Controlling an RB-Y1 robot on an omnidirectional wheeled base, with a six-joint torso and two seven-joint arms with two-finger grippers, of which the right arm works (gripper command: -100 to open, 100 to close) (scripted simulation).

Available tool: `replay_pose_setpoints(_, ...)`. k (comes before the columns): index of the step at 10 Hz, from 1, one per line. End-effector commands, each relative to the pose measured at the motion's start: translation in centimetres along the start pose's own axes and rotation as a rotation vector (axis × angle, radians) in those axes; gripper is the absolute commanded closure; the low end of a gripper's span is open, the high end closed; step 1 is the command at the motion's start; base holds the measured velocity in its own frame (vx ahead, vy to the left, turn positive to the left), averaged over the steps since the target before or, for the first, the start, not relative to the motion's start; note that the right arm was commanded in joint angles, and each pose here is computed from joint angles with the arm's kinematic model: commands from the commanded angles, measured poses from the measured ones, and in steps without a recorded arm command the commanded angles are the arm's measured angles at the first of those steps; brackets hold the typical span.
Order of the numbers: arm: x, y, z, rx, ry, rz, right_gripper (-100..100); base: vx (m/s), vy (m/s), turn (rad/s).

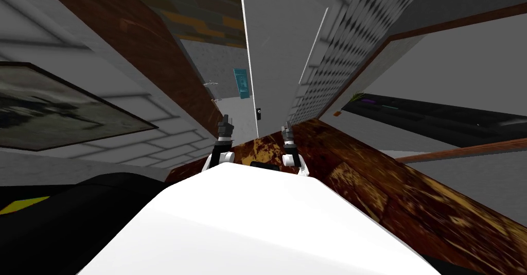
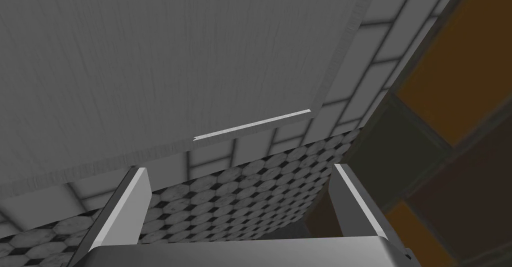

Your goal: Push the door open

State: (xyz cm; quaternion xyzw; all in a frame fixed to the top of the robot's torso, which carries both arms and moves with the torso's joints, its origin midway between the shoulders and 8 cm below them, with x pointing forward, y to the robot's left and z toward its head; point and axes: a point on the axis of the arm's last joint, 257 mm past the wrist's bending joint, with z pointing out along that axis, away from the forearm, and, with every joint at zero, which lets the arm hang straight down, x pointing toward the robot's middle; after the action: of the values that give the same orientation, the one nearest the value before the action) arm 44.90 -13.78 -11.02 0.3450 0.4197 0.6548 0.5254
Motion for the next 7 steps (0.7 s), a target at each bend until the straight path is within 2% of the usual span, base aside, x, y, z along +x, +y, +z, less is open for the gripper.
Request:
replay_pose_setpoints(1,1.4,-1.2,0.44,0.017,0.029,0.021,-100,0.104,0.053,-0.079)
replay_pose_setpoints(7,6.7,-5.0,1.16,0.085,0.137,0.085,-100,0.094,0.029,-0.079)
